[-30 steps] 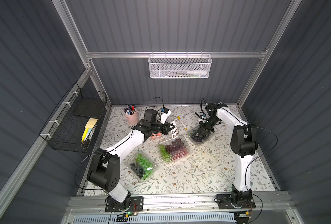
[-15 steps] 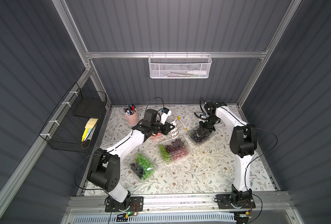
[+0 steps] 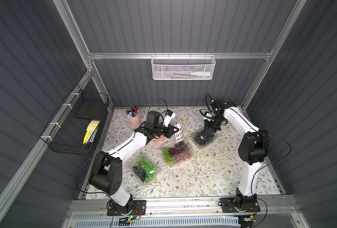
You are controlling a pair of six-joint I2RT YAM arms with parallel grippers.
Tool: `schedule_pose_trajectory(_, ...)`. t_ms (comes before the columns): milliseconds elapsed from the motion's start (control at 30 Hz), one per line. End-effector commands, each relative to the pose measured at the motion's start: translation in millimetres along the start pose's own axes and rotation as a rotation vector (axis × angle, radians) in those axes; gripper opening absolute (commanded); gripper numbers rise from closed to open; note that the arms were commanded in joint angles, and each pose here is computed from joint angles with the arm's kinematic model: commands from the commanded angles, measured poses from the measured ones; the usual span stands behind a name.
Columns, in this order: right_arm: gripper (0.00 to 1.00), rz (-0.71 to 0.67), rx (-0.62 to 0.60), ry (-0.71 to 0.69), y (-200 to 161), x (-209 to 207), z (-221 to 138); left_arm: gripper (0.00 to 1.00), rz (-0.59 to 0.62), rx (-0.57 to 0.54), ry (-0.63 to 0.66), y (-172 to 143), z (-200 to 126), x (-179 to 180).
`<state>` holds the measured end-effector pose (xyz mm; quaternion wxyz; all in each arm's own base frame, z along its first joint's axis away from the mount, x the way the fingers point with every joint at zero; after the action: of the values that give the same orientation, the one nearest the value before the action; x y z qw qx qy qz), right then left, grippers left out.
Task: Label fruit boxes
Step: Stick the label on the fruit box.
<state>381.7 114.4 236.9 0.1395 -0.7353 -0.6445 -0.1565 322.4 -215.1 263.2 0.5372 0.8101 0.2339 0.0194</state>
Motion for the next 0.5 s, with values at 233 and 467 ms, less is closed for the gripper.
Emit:
schedule_pose_trajectory(233, 0.29, -0.232, -0.287, 0.326, -63.3, 16.8, -51.7, 0.00, 0.292, -0.078, -0.201, 16.6, -24.1, -29.2)
schedule_pose_trajectory(467, 0.39, -0.544, -0.378, 0.514, -114.4, 32.2, -71.8, 0.00, 0.420, -0.130, -0.325, 13.9, -29.8, -42.8)
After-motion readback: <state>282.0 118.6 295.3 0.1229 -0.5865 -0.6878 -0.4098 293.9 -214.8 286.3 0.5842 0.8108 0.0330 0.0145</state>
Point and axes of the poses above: each gripper's point midway between its finger pads, its own z axis out along the fingers, its own x axis along the line the jaws close on, y = z × x, the point moved 10 cm from there along -z, back along the fingers, and after that the axes turned 15 degrees about z, right-handed, at the moved point
